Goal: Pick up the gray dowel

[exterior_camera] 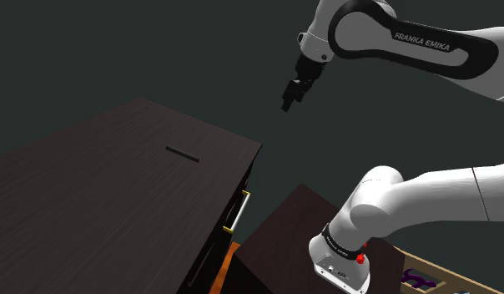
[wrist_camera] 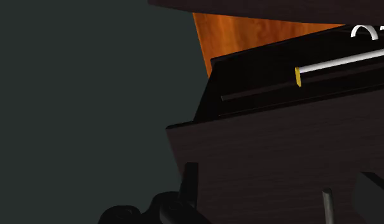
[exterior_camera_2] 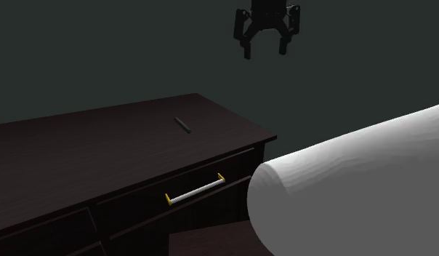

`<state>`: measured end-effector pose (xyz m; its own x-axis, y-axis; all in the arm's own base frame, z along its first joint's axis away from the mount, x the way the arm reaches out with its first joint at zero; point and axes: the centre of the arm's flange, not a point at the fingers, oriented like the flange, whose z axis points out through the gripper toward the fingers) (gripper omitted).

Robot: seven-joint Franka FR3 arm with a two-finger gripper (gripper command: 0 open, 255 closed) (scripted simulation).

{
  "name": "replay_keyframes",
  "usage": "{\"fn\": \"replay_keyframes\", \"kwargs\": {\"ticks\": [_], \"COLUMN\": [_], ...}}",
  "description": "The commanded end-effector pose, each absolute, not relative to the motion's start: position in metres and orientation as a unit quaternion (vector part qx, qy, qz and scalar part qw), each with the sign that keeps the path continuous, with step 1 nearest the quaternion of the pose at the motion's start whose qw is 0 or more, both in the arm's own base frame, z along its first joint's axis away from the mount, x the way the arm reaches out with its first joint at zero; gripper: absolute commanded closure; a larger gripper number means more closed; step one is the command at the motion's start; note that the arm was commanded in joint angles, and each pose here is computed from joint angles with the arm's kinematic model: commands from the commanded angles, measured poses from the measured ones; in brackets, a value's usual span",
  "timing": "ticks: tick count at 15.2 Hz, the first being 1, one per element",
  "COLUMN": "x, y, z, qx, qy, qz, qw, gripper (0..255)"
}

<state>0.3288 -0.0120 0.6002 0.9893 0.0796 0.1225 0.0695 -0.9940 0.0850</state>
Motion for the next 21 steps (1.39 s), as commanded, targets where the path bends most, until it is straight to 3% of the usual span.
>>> {"fn": "replay_keyframes", "kwargs": {"ticks": [1, 21], "x": [0.329, 0.513], "y": [-0.012, 0.118], "z": [0.600, 0.452], "qx": [0.996, 0.990], "qy": [0.037, 0.127], "qz": [0.063, 0.037], "qw": [0.040, 0.053], "gripper": [0, 0]}}
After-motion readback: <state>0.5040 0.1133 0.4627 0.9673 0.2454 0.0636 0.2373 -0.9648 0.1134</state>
